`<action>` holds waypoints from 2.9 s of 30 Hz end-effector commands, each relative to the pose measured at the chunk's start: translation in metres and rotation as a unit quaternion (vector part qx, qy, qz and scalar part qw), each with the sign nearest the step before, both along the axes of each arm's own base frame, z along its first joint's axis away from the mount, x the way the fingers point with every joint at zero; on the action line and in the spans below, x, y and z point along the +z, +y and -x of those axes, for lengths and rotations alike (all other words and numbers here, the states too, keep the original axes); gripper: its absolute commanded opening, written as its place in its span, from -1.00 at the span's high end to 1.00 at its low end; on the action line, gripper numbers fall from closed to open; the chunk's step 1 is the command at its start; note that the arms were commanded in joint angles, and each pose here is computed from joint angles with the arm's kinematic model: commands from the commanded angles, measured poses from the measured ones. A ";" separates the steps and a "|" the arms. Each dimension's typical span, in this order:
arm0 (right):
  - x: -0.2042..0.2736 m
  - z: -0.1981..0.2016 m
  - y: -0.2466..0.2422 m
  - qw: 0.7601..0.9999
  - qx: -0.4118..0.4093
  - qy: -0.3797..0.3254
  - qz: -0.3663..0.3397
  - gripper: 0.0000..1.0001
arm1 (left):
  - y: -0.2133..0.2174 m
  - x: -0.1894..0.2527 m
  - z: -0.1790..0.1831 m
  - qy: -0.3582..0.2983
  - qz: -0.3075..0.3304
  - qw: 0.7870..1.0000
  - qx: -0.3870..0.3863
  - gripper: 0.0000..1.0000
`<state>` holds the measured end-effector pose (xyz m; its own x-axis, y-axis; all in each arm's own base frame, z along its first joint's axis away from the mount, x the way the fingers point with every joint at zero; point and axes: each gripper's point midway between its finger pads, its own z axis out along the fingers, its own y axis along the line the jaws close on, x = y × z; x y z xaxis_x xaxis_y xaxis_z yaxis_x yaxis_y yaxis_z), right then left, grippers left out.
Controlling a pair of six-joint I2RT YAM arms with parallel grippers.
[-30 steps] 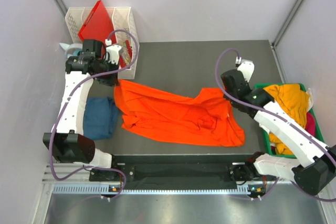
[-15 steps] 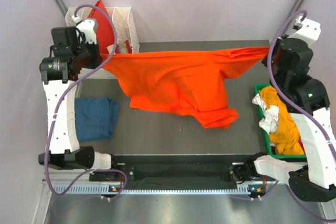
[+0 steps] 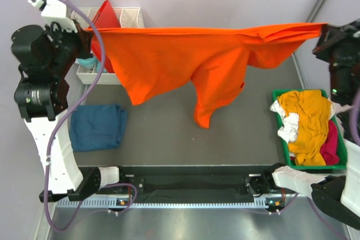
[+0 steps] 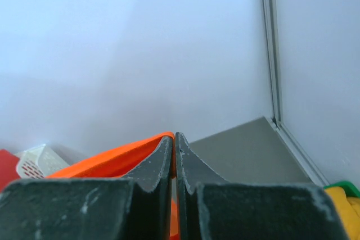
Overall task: Fold and stack the t-shirts
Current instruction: Flatten out the tshirt
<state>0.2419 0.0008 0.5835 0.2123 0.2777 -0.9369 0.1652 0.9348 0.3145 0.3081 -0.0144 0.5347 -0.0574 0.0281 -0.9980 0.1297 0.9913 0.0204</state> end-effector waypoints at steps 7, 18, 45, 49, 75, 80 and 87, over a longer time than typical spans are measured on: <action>0.001 -0.017 0.019 0.999 0.009 0.026 0.036 1.00 | -0.008 0.049 0.027 -0.096 0.026 0.995 -0.018 1.00; 0.028 0.015 0.008 1.000 0.022 -0.015 0.013 1.00 | -0.015 0.066 0.087 -0.154 -0.007 0.988 -0.032 1.00; -0.010 -0.067 0.034 0.996 -0.042 0.054 0.064 1.00 | -0.024 -0.026 -0.006 -0.039 0.019 0.996 -0.080 1.00; -0.035 -0.120 0.025 0.992 -0.067 0.088 0.061 1.00 | -0.017 -0.038 -0.056 -0.035 0.019 0.997 -0.066 1.00; 0.024 -0.096 0.022 0.997 -0.051 -0.017 0.053 1.00 | -0.037 0.008 -0.123 -0.090 0.061 0.990 -0.091 1.00; -0.001 -0.045 0.010 0.997 -0.048 -0.001 0.066 1.00 | -0.043 -0.028 -0.059 -0.064 0.042 0.991 -0.108 1.00; 0.028 0.027 -0.020 0.996 -0.052 -0.025 0.062 1.00 | -0.041 0.003 0.039 -0.105 0.013 0.989 -0.101 1.00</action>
